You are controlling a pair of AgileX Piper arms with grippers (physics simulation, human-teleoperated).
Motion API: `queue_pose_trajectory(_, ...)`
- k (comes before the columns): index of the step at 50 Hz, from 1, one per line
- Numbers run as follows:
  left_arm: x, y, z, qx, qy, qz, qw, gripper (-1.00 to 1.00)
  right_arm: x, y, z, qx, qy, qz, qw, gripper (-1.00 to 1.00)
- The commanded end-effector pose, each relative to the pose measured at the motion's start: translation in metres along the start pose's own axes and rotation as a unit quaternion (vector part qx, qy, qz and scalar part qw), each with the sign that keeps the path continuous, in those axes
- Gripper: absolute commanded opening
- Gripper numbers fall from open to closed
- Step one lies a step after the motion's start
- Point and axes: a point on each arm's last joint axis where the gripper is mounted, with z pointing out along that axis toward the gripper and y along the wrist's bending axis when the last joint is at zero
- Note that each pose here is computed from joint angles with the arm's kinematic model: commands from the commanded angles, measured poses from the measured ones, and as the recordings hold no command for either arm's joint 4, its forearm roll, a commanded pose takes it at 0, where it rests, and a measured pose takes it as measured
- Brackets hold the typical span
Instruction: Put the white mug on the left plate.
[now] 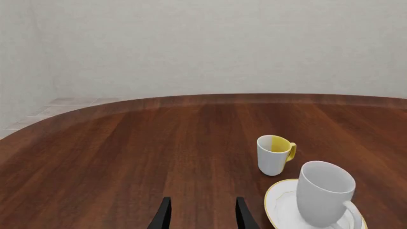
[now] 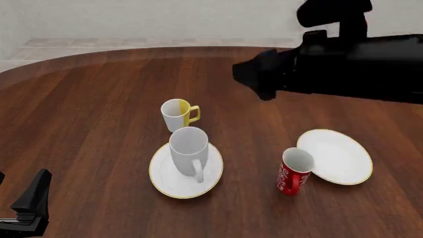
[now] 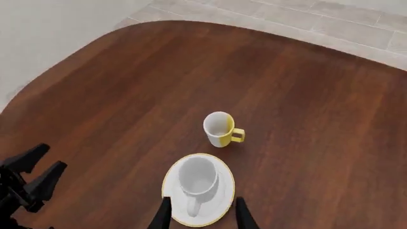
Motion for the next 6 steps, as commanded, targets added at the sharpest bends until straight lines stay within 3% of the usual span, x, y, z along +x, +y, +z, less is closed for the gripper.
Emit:
queue_pose_trajectory(1, 0.000, 0.000, 0.000, 0.000, 0.000, 0.000, 1.0000, 1.00, -0.033, -0.006, -0.157, 0.037, -0.162, -0.061, 0.9842, 1.00)
queue_pose_trajectory(2, 0.000, 0.000, 0.000, 0.000, 0.000, 0.000, 1.0000, 1.00, -0.034, -0.005, -0.185, 0.048, -0.198, -0.080, 0.9757, 1.00)
queue_pose_trajectory(4, 0.000, 0.000, 0.000, 0.000, 0.000, 0.000, 1.0000, 1.00, -0.031, -0.002, -0.216, 0.053, -0.234, -0.097, 0.9661, 1.00)
queue_pose_trajectory(5, 0.000, 0.000, 0.000, 0.000, 0.000, 0.000, 1.0000, 1.00, -0.021, 0.001, -0.256, 0.090, -0.287, -0.134, 0.9442, 1.00)
queue_pose_trajectory(6, 0.000, 0.000, 0.000, 0.000, 0.000, 0.000, 1.0000, 1.00, -0.013, 0.003, -0.275, 0.106, -0.310, -0.155, 0.9319, 1.00)
